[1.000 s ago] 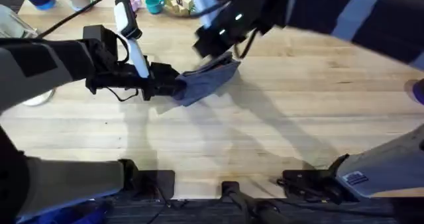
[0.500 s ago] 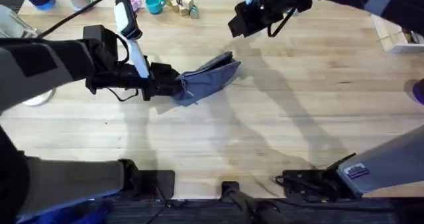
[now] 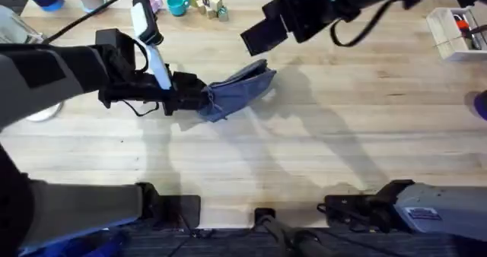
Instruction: Unzip the bag, pick up the pens from the table one at a time and place them inside, then zip the bag closed.
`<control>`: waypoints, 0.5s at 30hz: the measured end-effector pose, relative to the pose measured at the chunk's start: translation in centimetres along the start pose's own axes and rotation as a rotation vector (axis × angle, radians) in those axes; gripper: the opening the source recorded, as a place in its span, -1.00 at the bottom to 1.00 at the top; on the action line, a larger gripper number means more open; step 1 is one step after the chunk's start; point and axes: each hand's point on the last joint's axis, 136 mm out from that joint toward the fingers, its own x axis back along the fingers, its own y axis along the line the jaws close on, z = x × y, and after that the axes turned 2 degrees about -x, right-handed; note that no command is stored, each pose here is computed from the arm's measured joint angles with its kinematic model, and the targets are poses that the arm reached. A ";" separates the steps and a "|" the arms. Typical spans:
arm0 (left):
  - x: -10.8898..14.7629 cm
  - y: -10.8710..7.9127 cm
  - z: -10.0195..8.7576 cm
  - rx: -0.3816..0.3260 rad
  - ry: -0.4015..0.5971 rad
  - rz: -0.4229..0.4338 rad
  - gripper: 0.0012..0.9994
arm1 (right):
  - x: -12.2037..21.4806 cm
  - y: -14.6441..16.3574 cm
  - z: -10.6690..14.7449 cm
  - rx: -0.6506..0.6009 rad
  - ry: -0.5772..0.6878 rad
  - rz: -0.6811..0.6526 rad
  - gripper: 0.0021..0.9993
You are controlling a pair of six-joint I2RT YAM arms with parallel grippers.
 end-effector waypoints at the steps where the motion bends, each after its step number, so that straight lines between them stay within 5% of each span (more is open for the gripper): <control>1: 0.0 0.0 0.0 0.000 0.000 0.000 -0.92 | 0.4 0.2 0.0 0.004 -0.004 -0.004 0.99; 5: 0.0 0.0 0.0 -0.002 0.000 0.000 -0.80 | 0.9 0.4 0.6 0.004 0.011 -0.006 0.99; 10: 0.0 0.0 0.0 0.000 -0.001 0.000 0.78 | 0.1 0.3 1.5 -0.002 0.061 -0.006 0.99; 11: 0.0 0.0 0.0 0.005 0.000 0.001 0.94 | -0.1 0.2 1.7 -0.003 0.071 -0.006 0.99; 15: 0.0 0.0 0.1 0.004 0.007 -0.003 1.00 | -0.6 0.2 1.9 -0.010 0.086 -0.006 0.99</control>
